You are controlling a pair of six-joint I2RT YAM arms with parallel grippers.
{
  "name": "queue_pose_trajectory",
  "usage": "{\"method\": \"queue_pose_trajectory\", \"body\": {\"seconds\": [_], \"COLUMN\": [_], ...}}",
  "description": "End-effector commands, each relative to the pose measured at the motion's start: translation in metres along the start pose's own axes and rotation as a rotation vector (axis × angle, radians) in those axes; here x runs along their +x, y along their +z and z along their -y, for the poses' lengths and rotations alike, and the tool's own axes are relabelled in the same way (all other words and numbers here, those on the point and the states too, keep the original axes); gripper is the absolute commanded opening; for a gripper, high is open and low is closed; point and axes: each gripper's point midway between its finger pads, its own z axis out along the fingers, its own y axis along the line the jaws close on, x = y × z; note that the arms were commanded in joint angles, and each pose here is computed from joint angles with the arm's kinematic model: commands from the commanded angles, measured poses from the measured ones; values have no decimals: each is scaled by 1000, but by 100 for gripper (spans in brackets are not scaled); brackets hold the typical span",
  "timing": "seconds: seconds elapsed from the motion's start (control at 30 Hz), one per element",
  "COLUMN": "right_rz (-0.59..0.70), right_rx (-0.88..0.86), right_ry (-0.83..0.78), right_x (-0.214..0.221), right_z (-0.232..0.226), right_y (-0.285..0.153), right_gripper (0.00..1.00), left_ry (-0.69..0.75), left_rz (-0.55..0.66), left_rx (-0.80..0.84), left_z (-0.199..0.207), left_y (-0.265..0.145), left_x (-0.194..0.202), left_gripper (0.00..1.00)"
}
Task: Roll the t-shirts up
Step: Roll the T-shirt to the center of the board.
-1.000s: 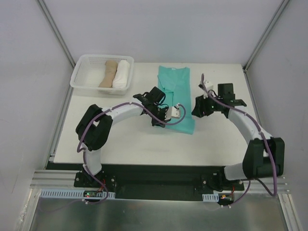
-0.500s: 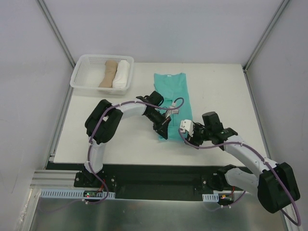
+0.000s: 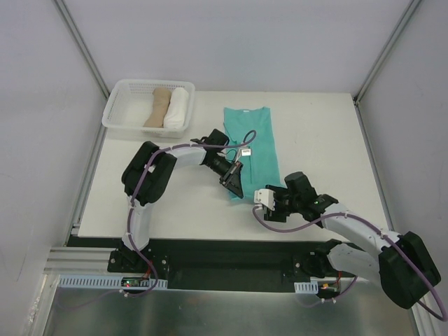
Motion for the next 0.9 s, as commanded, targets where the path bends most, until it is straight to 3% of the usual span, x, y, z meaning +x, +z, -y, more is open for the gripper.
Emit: {"method": "queue_pose_trajectory", "body": {"seconds": [0.0,0.27,0.57,0.7,0.73,0.87], "right_rz": [0,-52,-152,-133,-110,-103], "right_rx": [85,138,58,-38,-47,-246], "right_ry": [-69,-92,-140,-102,-91,55], "right_x": [-6,-6,20,18,9,-6], "right_z": [22,40,23,5,10,-7], "right_y": [8,25,34,33,31,24], "right_gripper": [67,61,29,16,14,10], "left_ry": [-34,-83,-75,18,135,312], "left_rz": [3,28,70,79,96,93], "left_rx": [104,132,102,-98,-162,-428], "left_z": [12,3,-5,-16,-5,-10], "left_y": [2,-8,-24,-36,-46,-73], "left_x": [0,-2,-7,-1,-7,24], "left_gripper": [0,0,0,21,26,45]}}
